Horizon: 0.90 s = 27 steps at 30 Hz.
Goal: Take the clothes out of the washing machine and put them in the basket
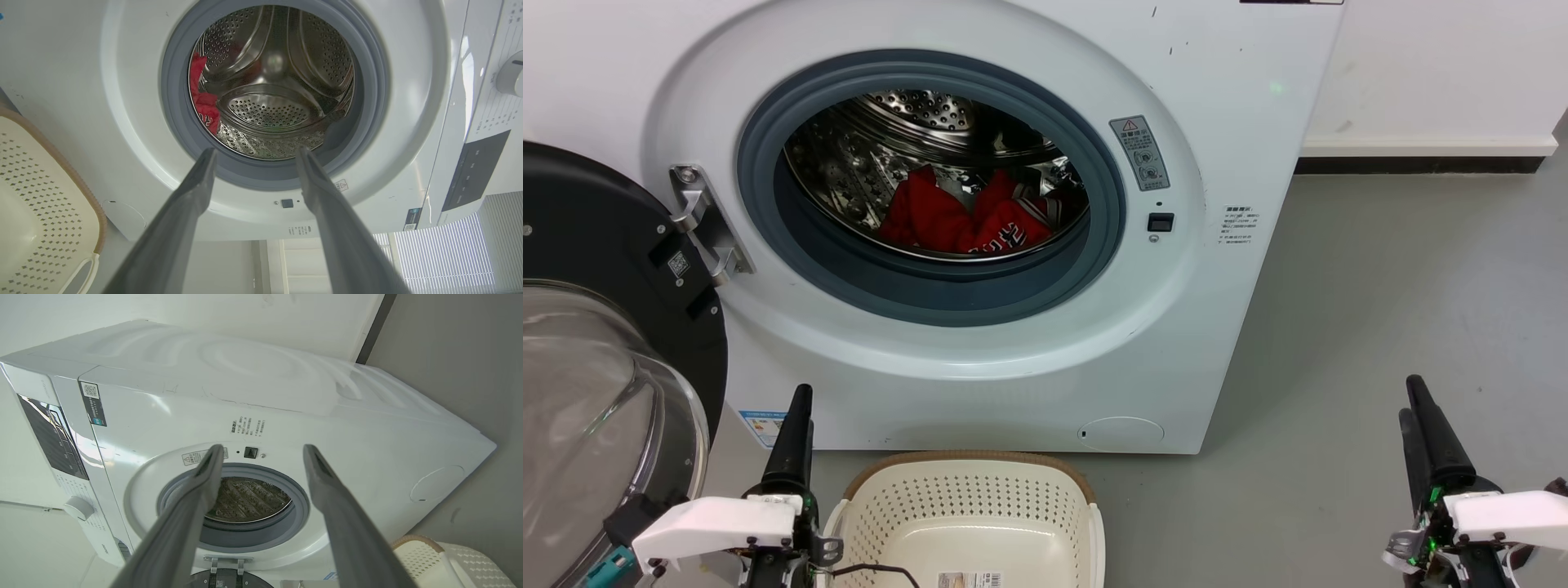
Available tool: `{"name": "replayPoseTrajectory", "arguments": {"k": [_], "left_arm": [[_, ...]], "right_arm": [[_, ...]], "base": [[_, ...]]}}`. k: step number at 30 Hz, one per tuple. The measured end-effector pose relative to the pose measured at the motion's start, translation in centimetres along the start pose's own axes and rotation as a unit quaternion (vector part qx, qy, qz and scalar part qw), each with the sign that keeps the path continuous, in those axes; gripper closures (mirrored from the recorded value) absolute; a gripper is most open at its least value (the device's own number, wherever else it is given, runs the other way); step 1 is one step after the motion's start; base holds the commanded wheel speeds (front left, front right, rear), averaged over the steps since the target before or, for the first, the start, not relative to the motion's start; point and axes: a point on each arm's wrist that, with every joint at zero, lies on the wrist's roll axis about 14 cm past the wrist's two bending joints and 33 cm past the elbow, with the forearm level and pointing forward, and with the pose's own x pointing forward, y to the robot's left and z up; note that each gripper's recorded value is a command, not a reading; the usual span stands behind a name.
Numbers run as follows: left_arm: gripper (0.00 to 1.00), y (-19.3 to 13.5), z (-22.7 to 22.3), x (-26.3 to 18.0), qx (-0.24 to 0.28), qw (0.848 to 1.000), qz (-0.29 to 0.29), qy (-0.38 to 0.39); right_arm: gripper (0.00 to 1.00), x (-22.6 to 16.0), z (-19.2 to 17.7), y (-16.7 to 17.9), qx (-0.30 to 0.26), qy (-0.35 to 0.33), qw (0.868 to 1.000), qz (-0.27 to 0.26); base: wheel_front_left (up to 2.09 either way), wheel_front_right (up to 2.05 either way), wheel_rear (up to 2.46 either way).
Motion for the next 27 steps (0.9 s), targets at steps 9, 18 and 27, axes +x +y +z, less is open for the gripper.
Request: {"name": "replayPoseTrajectory", "arguments": {"k": [9,18,27], "left_arm": [[0.0,-0.3,-0.5,-0.2,0.102,0.995,0.008,-0.001],[0.0,-0.5,-0.9,-0.4,0.186,0.982,0.014,-0.002],[0.0,-0.8,-1.0,-0.5,0.258,0.966,0.013,-0.013]], "right_arm": [[0.0,-0.1,0.2,1.6,-0.111,-0.008,0.993,0.024],[0.0,-0.5,-0.2,2.6,-0.205,-0.01,0.978,0.041],[0.0,-0.8,-0.6,3.5,-0.301,-0.013,0.952,0.058]], "base": [[0.0,0.0,0.0],[0.0,0.0,0.0],[0.0,0.0,0.0]]}}
